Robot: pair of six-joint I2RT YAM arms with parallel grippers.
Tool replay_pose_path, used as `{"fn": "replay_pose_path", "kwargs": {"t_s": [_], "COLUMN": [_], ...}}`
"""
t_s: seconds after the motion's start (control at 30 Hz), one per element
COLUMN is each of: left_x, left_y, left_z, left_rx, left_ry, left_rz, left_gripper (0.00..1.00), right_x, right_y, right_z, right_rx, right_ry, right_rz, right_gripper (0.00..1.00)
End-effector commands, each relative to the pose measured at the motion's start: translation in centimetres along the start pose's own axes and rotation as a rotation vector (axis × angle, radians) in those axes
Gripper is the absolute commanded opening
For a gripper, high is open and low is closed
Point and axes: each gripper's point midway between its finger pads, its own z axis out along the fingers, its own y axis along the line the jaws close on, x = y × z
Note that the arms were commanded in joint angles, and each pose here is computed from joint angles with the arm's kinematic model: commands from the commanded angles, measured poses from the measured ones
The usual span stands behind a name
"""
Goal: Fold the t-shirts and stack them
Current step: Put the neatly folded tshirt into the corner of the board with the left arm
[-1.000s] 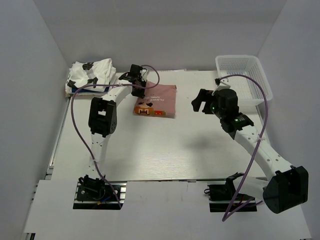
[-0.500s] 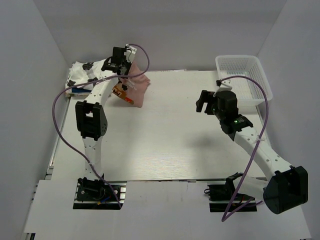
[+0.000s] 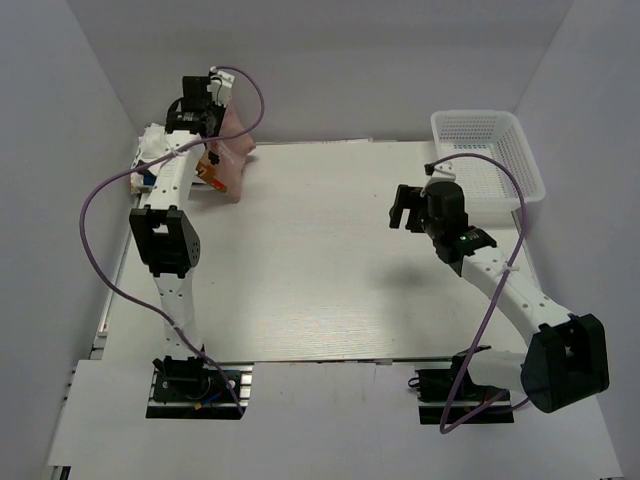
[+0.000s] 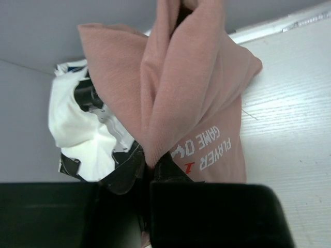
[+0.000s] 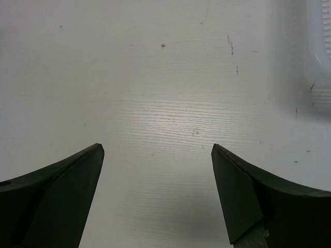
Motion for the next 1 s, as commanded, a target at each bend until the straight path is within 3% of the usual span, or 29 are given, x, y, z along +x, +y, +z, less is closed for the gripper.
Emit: {"fn": "replay_pose_path", "kwargs": {"t_s": [0.0,0.43,0.73,0.9,0.97], "left_x": [-6.4,-8.1,-3.2,0.3,0.3], "left_y": [3.6,7.4,10.0,14.7,16.2], "left_z": [-5.7,-9.6,-1.8,2.7,3.9], "left_rx": [-0.033,-0.083,-0.129,-0.305,-0.364], "left_ry": [-0.188,-0.269,-0.176,-0.136,-0.187], "left_rz": [-0.023,-0.064,-0.095,-0.161,-0.178], "left_gripper": [0.0,0.0,0.0,0.0,0.0], "right_x": [-1.1,0.6,1.0,1.6,1.3], "right_y": [0.2,1.2,1.4,1.8,1.9], "right_z": [0.3,1.6,2.9,3.6,3.6], "right_rx": [-0.01,-0.049,-0.044,-0.046,-0.05], "right_ry": [-0.03,0.041,0.087,0.155,0.154], "right_rz": [-0.004,0.019,0.02,0.01,0.015], "right_gripper": [0.9,0.9,0.9,0.9,0.9]}}
